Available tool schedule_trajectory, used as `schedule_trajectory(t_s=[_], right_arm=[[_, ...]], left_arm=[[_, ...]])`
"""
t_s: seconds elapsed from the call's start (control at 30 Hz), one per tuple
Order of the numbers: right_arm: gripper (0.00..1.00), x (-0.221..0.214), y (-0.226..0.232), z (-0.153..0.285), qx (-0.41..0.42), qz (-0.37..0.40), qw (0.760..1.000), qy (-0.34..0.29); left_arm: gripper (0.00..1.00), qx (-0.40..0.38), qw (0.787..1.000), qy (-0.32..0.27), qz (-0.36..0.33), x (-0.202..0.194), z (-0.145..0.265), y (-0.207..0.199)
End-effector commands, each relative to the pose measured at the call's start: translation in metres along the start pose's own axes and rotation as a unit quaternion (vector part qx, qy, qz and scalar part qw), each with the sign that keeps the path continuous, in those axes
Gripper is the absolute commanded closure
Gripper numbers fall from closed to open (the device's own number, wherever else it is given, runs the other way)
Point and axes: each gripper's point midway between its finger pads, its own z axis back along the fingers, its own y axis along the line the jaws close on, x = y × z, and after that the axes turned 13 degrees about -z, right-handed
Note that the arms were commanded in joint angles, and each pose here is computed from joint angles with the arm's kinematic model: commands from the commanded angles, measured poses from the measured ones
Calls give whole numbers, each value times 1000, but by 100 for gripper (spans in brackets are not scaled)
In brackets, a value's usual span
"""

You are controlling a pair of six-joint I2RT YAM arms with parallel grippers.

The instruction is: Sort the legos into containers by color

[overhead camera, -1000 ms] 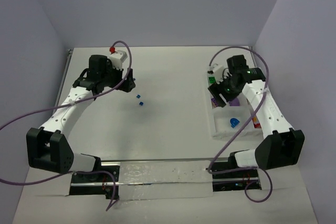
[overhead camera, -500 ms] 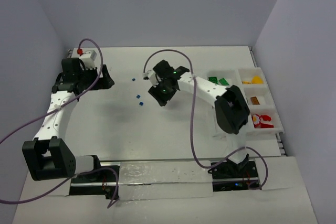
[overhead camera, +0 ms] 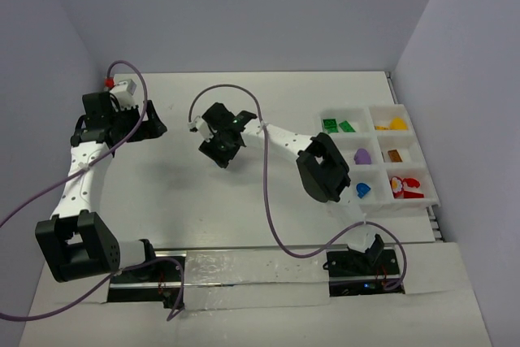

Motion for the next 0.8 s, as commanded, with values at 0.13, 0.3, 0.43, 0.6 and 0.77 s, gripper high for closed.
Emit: schedule_trajectory(t_s=[0.13,0.3,0.43,0.6,0.77], right_arm=[[40,15,5,-35,-25,11,999,-16],[40,10,-2,-47,-40,14,999,-12],[40,10,-6,-53,-49,15,999,-12],[44,13,-6,-58,-49,19,998,-15],[60,7,-3,-61,-37,21,999,-7]], left_arm=[[1,-1,1000,2,3,-1,-1,5],[1,0,1000,5,2,-2,-1,7],[1,-2,1000,4,3,-1,-1,7],[1,-5,1000,3,3,1,-3,7],[1,-7,1000,4,2,3,-4,7]])
